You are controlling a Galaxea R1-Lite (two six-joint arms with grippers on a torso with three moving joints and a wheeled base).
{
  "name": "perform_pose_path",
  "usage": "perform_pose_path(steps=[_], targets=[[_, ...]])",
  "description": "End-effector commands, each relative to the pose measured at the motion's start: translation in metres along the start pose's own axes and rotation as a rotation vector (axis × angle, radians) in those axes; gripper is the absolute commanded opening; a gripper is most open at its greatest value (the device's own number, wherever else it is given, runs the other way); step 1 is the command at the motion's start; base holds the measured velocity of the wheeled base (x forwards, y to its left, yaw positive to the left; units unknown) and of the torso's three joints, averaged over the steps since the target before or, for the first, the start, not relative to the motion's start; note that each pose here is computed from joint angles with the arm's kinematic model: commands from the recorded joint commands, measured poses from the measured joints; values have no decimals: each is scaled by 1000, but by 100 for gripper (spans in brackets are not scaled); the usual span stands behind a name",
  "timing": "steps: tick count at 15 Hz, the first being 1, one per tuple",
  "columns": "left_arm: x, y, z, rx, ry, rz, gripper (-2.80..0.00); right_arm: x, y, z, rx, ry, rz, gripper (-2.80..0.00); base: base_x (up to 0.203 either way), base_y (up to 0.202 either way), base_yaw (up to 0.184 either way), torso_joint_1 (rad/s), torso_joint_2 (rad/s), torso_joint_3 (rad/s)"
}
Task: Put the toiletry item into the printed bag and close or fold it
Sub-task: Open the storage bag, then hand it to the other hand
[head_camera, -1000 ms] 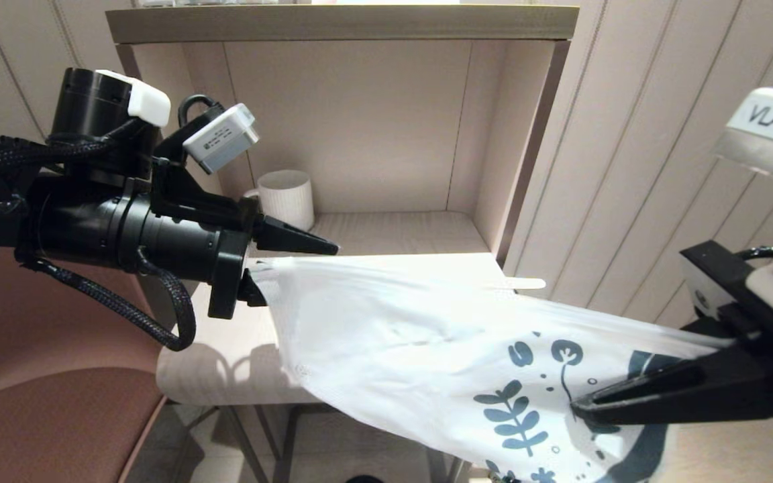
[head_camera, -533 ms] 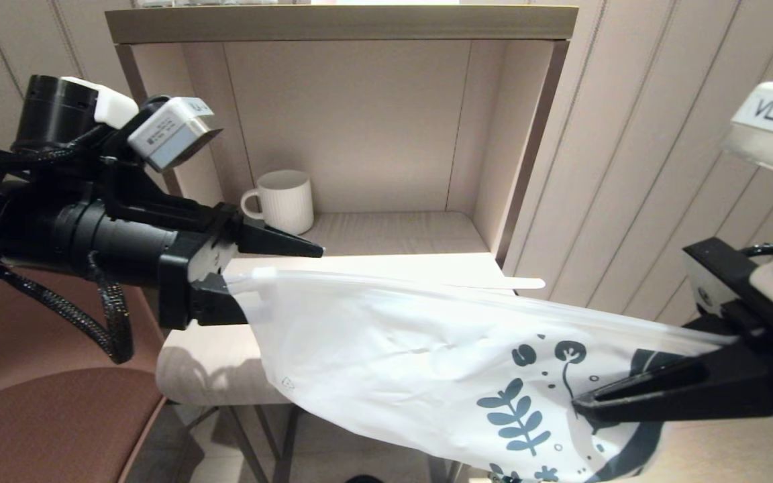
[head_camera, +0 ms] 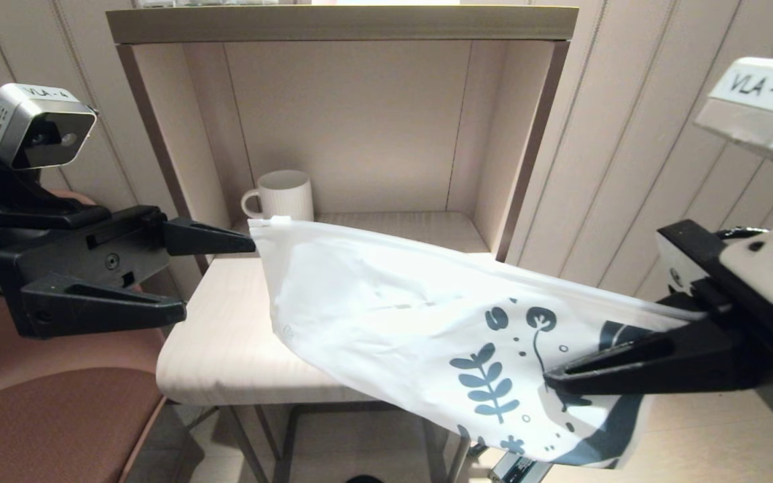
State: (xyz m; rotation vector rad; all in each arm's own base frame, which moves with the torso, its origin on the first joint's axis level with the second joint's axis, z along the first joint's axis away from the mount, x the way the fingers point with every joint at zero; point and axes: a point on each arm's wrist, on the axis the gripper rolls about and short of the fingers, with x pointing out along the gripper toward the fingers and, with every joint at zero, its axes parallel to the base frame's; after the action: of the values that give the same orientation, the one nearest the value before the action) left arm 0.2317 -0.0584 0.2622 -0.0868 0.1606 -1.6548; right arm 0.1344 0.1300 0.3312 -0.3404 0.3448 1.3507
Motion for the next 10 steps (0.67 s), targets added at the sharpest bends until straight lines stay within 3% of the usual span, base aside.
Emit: perform_pose_path(steps=[1, 5, 10], targets=[[-2, 2, -1, 17, -6, -1, 0, 11, -8, 1, 8, 13, 13, -280, 0, 0, 0, 0, 0, 0], [0, 11, -5, 24, -7, -5, 0, 21, -14, 7, 7, 7, 44, -280, 0, 0, 0, 0, 0, 0], [22, 19, -9, 41, 4, -91, 0, 40, -28, 14, 15, 13, 64, -280, 0, 0, 0, 0, 0, 0]])
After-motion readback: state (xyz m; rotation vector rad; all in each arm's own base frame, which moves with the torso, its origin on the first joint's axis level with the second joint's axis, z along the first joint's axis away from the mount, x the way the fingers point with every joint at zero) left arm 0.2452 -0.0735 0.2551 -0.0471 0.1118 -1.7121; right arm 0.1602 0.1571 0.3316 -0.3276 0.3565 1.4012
